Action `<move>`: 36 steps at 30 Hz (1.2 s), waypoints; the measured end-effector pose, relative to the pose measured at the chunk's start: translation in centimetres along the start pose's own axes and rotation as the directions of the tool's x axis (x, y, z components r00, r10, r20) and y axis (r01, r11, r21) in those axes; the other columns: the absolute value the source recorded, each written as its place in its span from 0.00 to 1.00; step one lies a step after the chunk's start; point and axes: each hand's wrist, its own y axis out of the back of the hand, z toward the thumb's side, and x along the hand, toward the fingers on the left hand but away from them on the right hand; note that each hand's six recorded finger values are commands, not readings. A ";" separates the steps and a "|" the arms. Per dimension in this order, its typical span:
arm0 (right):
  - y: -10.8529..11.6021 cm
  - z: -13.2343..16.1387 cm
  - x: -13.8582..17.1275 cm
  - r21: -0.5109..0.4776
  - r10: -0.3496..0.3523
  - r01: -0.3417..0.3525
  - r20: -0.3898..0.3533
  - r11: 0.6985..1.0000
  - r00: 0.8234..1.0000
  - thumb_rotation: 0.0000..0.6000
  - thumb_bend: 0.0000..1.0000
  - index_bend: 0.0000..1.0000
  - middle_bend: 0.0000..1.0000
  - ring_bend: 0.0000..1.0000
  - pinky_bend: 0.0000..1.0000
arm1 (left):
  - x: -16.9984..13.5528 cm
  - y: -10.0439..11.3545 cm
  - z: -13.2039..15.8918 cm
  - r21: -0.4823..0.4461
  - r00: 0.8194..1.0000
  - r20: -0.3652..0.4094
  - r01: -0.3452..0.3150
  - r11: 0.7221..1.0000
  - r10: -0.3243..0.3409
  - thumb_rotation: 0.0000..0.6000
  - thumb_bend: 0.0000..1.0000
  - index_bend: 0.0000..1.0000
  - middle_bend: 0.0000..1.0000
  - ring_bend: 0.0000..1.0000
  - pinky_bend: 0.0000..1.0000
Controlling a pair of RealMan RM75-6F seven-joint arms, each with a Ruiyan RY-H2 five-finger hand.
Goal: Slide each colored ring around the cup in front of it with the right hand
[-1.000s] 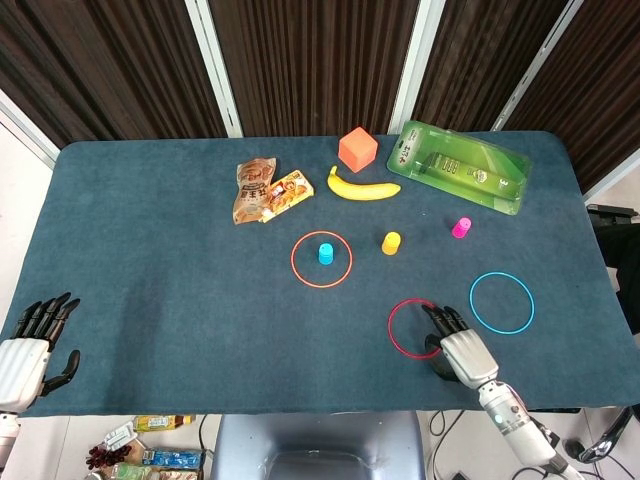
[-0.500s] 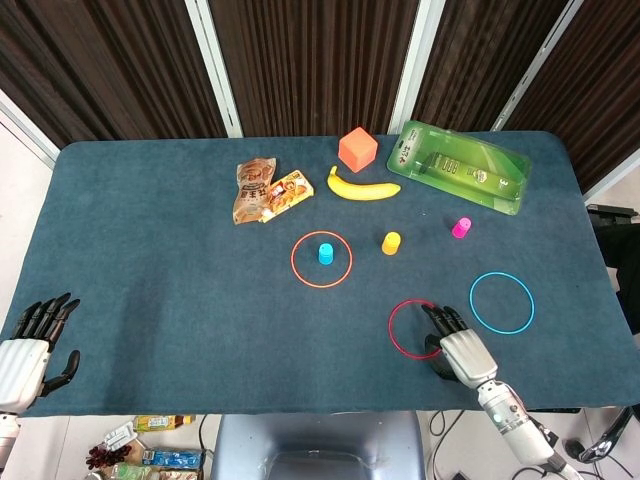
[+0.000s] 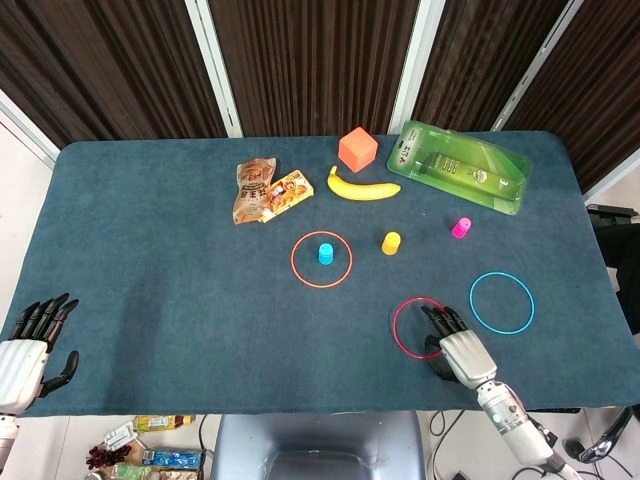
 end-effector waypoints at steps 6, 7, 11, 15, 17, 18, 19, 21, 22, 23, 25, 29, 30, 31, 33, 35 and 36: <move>0.4 -0.2 -0.1 -0.012 -0.017 0.017 0.007 1.000 1.000 1.00 0.55 0.80 0.12 0.00 0.00 | 0.0 0.0 0.0 0.000 1.000 0.000 -0.002 1.000 0.002 1.00 0.49 0.00 0.00 0.00 0.03; 0.5 -0.2 -0.1 -0.015 -0.022 0.022 0.009 1.000 1.000 1.00 0.55 0.80 0.12 0.00 0.00 | -0.1 0.0 0.0 0.000 1.000 0.000 -0.002 1.000 0.002 1.00 0.49 0.00 0.00 0.00 0.03; 0.9 -0.4 -0.3 -0.024 -0.040 0.040 0.016 0.999 0.999 1.00 0.55 0.80 0.12 0.00 0.00 | 0.0 0.0 0.0 0.001 1.000 0.000 -0.001 1.000 0.001 1.00 0.49 0.00 0.00 0.00 0.03; 1.5 -0.4 -0.7 -0.035 -0.064 0.064 0.020 0.997 0.998 1.00 0.55 0.80 0.12 0.00 0.00 | 0.0 0.0 0.0 0.002 1.000 0.000 0.000 1.000 0.000 1.00 0.49 0.00 0.00 0.00 0.03; 2.1 -0.4 -1.0 -0.043 -0.082 0.083 0.022 0.996 0.996 1.00 0.55 0.80 0.12 0.00 0.00 | 0.0 -0.1 0.0 0.003 1.000 0.000 0.002 1.000 -0.002 1.00 0.49 0.00 0.00 0.00 0.03; 2.4 -0.4 -1.3 -0.046 -0.090 0.091 0.023 0.995 0.996 1.00 0.55 0.80 0.12 0.00 0.00 | 0.0 -0.1 0.0 0.003 1.000 0.000 0.003 1.000 -0.003 1.00 0.49 0.00 0.00 0.00 0.03; 2.8 -0.3 -1.7 -0.049 -0.103 0.104 0.022 0.993 0.994 1.00 0.55 0.80 0.12 0.00 0.00 | 0.0 -0.1 0.0 0.004 1.000 -0.001 0.004 1.000 -0.004 1.00 0.49 0.00 0.00 0.00 0.03; 3.6 -0.2 -2.5 -0.057 -0.123 0.124 0.022 0.991 0.992 1.00 0.55 0.80 0.12 0.00 0.00 | 0.1 -0.2 0.1 0.007 1.000 0.000 0.007 1.000 -0.007 1.00 0.49 0.00 0.00 0.00 0.03; 4.3 -0.1 -3.2 -0.063 -0.137 0.138 0.022 0.988 0.990 1.00 0.55 0.80 0.12 0.00 0.00 | 0.1 -0.3 0.1 0.008 1.000 0.001 0.009 1.000 -0.009 1.00 0.49 0.00 0.00 0.00 0.03; 4.8 0.0 -3.7 -0.067 -0.147 0.148 0.023 0.987 0.989 1.00 0.55 0.80 0.12 0.00 0.00 | 0.1 -0.3 0.2 0.010 1.000 0.002 0.010 1.000 -0.010 1.00 0.49 0.00 0.00 0.00 0.03; 6.1 0.2 -5.3 -0.075 -0.171 0.173 0.029 0.982 0.985 1.00 0.55 0.80 0.12 0.00 0.00 | 0.2 -0.4 0.2 0.013 1.000 0.002 0.011 1.000 -0.011 1.00 0.49 0.00 0.00 0.00 0.03; 8.4 0.2 -8.7 -0.086 -0.198 0.203 0.067 0.975 0.978 1.00 0.55 0.80 0.13 0.00 0.00 | 0.2 -0.4 0.2 0.016 1.000 -0.002 0.011 1.000 -0.011 1.00 0.49 0.00 0.00 0.00 0.03; 8.8 0.2 -9.6 -0.088 -0.198 0.204 0.076 0.975 0.977 1.00 0.55 0.80 0.13 0.00 0.00 | 0.2 -0.5 0.2 0.017 1.000 -0.002 0.012 1.000 -0.012 1.00 0.49 0.00 0.00 0.00 0.03; 9.2 0.4 -10.7 -0.091 -0.195 0.203 0.086 0.975 0.977 1.00 0.55 0.80 0.13 0.00 0.00 | 0.3 -0.5 0.2 0.017 1.000 -0.002 0.013 1.000 -0.013 1.00 0.49 0.00 0.00 0.00 0.03; 9.6 0.7 -12.3 -0.092 -0.185 0.194 0.099 0.977 0.978 1.00 0.55 0.80 0.13 0.00 0.00 | 0.3 -0.5 0.2 0.016 1.000 -0.002 0.015 1.000 -0.015 1.00 0.49 0.00 0.00 0.00 0.03; 9.6 1.4 -13.9 -0.080 -0.175 0.183 0.103 0.980 0.979 1.00 0.55 0.80 0.13 0.00 0.00 | 0.4 -0.6 0.1 0.017 1.000 -0.004 0.017 1.000 -0.017 1.00 0.49 0.00 0.00 0.00 0.03; 9.5 1.7 -14.4 -0.072 -0.172 0.180 0.101 0.981 0.980 1.00 0.55 0.80 0.13 0.00 0.00 | 0.5 -0.6 0.1 0.017 1.000 -0.005 0.018 1.000 -0.018 1.00 0.49 0.00 0.00 0.00 0.03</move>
